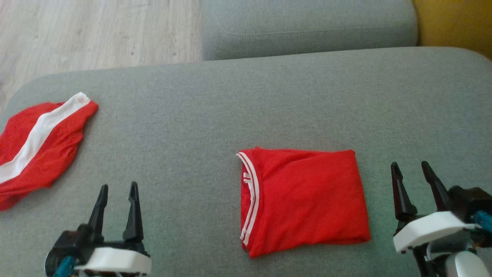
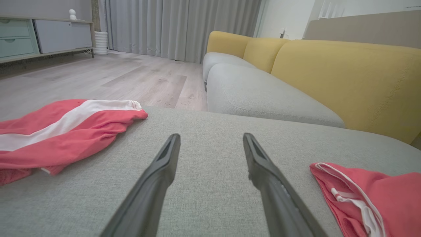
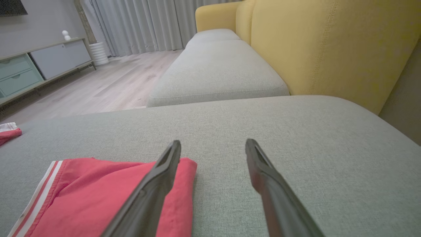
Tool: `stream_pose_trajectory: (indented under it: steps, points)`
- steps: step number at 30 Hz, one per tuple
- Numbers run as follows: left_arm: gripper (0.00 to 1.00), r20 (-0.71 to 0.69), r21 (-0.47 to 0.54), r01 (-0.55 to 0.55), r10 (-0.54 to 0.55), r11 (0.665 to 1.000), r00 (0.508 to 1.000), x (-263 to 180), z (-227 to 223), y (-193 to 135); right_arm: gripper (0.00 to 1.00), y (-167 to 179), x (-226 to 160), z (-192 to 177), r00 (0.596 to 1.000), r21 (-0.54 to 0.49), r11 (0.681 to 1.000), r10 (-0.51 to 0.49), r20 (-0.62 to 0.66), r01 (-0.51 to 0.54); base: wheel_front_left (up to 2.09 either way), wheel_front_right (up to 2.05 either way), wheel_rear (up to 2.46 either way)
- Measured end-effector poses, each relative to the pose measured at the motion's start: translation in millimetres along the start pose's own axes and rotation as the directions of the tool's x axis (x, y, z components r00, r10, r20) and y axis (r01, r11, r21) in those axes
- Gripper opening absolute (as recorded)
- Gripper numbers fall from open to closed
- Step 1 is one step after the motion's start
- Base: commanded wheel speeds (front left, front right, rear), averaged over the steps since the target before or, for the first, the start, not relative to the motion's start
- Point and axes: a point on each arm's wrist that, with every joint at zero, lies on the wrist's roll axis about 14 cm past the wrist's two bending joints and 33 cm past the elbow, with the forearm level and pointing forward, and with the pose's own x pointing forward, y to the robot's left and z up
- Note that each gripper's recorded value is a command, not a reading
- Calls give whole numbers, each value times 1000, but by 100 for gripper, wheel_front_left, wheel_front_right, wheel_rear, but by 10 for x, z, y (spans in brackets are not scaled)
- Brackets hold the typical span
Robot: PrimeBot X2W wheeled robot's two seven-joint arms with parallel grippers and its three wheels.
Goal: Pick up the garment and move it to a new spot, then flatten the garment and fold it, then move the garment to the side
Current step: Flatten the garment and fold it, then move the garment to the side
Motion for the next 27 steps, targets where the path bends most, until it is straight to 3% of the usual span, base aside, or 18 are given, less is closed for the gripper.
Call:
stream_pose_trajectory:
  steps: [16, 21, 24, 27]
  points:
    - [100, 2, 12, 18, -18, 1000, 1000, -37, -6, -51, 100, -52, -66, -12, 1000, 7, 1000, -19, 6, 19, 0, 0, 0]
    - [100, -5, 6, 11, -11, 1000, 1000, -24, -32, -38, 100, 67, -7, -39, 999, 2, 1000, 20, -30, -20, 0, 0, 0]
    - [100, -8, 5, 7, -7, 1000, 1000, -10, -42, -28, 100, 174, 91, -76, 993, 37, 998, 56, -106, -53, 0, 0, 0]
    - [100, -7, 10, 6, -6, 1000, 1000, 7, -41, -21, 100, 233, 132, -319, 955, 41, 997, 78, -285, -69, 0, 0, 0]
